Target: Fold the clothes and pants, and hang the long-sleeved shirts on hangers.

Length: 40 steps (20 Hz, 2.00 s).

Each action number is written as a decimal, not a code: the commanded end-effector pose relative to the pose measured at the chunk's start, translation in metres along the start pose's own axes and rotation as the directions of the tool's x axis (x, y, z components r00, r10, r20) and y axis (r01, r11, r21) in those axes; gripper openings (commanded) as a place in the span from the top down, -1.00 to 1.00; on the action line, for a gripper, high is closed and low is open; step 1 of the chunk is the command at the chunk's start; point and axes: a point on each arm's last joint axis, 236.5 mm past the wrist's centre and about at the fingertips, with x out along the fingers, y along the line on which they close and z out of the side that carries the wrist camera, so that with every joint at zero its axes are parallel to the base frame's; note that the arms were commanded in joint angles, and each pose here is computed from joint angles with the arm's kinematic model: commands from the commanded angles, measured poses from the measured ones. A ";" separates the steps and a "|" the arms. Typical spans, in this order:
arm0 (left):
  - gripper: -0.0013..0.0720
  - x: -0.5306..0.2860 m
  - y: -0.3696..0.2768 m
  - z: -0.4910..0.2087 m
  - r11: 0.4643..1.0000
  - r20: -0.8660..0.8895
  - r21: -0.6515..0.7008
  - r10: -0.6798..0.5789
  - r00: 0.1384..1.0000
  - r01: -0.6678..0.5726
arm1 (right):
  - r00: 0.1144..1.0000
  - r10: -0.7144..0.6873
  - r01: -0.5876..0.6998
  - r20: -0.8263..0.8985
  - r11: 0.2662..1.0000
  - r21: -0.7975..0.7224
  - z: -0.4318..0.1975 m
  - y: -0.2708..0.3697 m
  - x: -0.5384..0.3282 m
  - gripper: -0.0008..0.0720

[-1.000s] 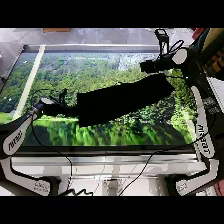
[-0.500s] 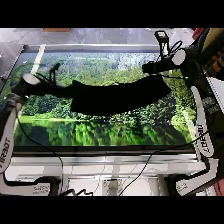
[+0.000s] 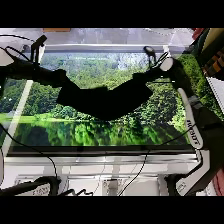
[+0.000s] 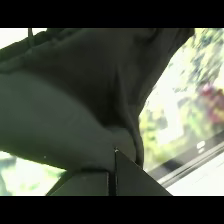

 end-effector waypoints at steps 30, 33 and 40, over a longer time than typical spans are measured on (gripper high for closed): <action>0.95 0.221 -0.119 0.027 0.980 0.090 0.085 -0.186 0.978 0.179 | 0.993 -0.105 0.095 0.059 0.984 0.152 0.015 -0.036 -0.034 0.92; 0.75 0.269 -0.129 0.050 0.984 0.252 0.093 -0.171 0.952 0.152 | 0.991 -0.132 0.127 0.010 0.969 0.214 0.002 -0.073 -0.052 0.92; -0.92 0.268 -0.102 0.043 0.989 0.191 0.069 -0.139 0.972 0.128 | 0.982 -0.177 0.156 0.060 0.954 0.255 0.011 -0.105 -0.064 0.93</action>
